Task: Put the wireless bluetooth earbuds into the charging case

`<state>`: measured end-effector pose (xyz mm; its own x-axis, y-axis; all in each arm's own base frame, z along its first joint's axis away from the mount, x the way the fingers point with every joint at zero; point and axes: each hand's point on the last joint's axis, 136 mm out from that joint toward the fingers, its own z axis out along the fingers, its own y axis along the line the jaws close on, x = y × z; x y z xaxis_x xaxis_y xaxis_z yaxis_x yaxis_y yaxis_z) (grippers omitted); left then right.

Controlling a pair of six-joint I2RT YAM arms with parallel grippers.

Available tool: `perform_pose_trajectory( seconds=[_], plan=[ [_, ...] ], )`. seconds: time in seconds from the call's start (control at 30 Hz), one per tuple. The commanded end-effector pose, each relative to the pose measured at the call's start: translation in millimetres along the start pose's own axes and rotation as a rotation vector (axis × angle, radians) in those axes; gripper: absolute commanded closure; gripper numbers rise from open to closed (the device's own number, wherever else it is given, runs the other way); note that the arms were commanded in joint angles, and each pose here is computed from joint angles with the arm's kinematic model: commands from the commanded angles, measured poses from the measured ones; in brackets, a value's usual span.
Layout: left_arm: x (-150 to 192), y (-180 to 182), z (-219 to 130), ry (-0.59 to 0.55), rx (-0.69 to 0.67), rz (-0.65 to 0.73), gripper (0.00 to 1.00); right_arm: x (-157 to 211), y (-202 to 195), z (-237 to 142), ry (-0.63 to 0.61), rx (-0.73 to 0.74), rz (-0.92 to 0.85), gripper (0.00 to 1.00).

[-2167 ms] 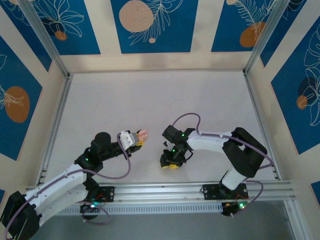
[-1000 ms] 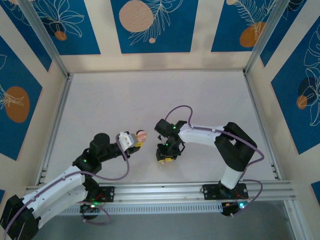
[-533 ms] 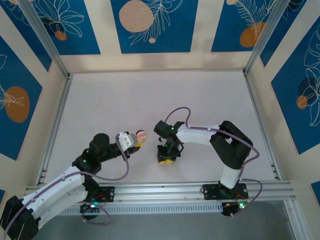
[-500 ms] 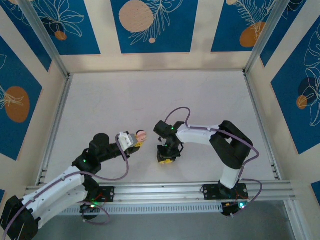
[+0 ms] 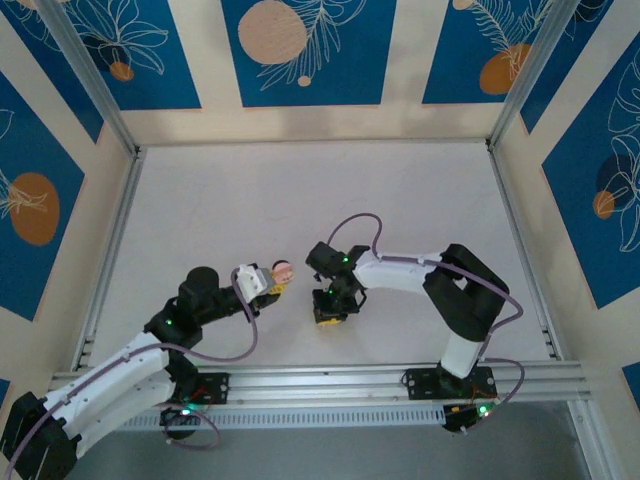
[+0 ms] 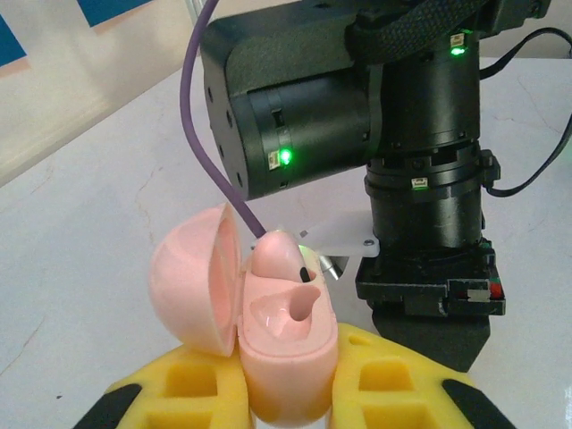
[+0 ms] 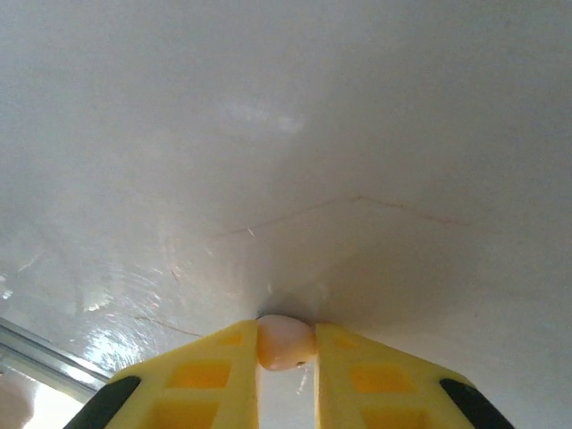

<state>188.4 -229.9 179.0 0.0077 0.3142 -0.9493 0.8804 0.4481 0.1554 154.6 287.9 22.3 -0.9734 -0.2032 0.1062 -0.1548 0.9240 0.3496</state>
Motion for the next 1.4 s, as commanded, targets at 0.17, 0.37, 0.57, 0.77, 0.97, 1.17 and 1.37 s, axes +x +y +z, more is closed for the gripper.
perform_pose_trajectory(
  seconds=[0.17, 0.37, 0.57, 0.77, 0.97, 1.17, 1.37],
  plan=[
    [3.7, 1.3, 14.1, -0.003, 0.010, -0.020, 0.83, -12.6, -3.2, -25.1, -0.161, -0.020, -0.011, 0.83],
    [16.0, 0.5, 34.4, 0.037, 0.050, -0.072, 0.84, -24.6, -12.3, -48.9, -0.294, -0.035, -0.039, 0.83],
    [27.9, -6.4, 54.4, 0.084, 0.127, -0.138, 0.84, -36.6, -17.8, -74.9, -0.416, -0.062, -0.099, 0.83],
    [37.2, -11.4, 69.0, 0.129, 0.184, -0.176, 0.84, -46.5, -19.0, -92.1, -0.485, -0.079, -0.159, 0.83],
    [46.9, -16.4, 81.0, 0.152, 0.231, -0.207, 0.84, -54.1, -8.3, -103.5, -0.531, -0.106, -0.237, 0.83],
    [53.2, -20.6, 90.6, 0.170, 0.273, -0.230, 0.84, -57.1, 3.1, -112.9, -0.579, -0.147, -0.304, 0.83],
    [52.6, -24.8, 95.6, 0.157, 0.311, -0.237, 0.84, -56.4, 16.9, -122.1, -0.620, -0.193, -0.391, 0.83]
  ],
)
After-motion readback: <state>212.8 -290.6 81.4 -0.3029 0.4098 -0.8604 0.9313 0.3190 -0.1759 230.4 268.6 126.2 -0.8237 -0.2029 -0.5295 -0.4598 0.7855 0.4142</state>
